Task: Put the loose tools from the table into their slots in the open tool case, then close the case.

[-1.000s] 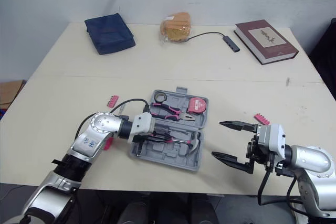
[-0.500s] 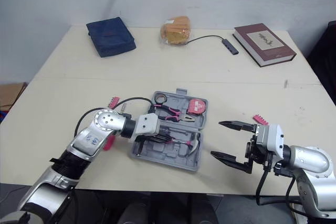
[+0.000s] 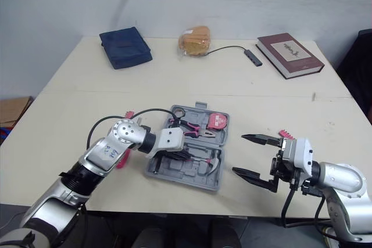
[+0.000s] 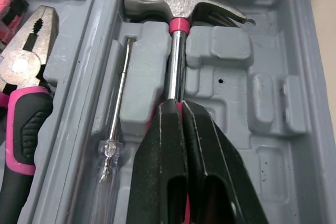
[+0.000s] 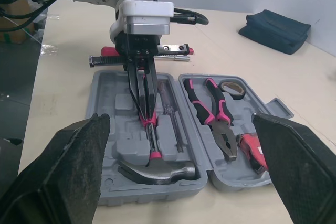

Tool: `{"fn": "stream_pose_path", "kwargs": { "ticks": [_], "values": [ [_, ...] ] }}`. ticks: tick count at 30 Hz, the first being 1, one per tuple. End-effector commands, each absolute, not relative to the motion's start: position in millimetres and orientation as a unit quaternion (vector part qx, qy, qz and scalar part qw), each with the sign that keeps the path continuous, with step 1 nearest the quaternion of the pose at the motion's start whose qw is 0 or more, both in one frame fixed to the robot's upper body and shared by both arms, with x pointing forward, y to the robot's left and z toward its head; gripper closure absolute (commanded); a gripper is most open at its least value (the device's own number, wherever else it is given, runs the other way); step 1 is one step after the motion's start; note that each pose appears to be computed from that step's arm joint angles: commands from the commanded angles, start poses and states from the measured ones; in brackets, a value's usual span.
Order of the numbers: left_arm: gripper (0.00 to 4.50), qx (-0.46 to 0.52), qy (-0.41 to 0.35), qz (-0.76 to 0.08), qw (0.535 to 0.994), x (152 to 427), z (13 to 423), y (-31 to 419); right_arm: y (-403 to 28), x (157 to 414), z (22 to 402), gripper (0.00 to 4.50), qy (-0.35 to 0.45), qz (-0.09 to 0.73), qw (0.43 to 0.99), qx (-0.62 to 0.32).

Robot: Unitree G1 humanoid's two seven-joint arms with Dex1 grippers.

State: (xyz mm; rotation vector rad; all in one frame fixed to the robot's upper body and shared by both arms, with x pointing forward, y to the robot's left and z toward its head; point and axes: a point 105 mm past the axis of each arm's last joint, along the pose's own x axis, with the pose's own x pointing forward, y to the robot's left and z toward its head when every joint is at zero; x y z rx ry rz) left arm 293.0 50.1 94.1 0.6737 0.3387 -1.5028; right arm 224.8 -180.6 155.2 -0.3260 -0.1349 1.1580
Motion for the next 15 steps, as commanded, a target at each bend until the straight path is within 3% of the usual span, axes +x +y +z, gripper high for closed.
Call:
{"fn": "stream_pose_path", "kwargs": {
  "ticks": [1,8,12,15],
  "values": [
    [4.46,0.252,0.115,-0.692,0.667,285,98,50,-184,223,163,0.0,-0.084,0.539,0.821,-0.167],
    [4.46,0.245,-0.009,-0.702,0.669,281,146,68,-213,231,168,0.0,-0.08,0.507,0.835,-0.198],
    [3.28,0.192,-0.088,-0.58,0.787,292,190,148,-265,240,181,0.0,-0.064,0.445,0.858,-0.249],
    [1.73,0.197,-0.07,-0.494,0.844,287,182,202,-289,240,181,0.0,-0.063,0.409,0.871,-0.266]
  ]
}}
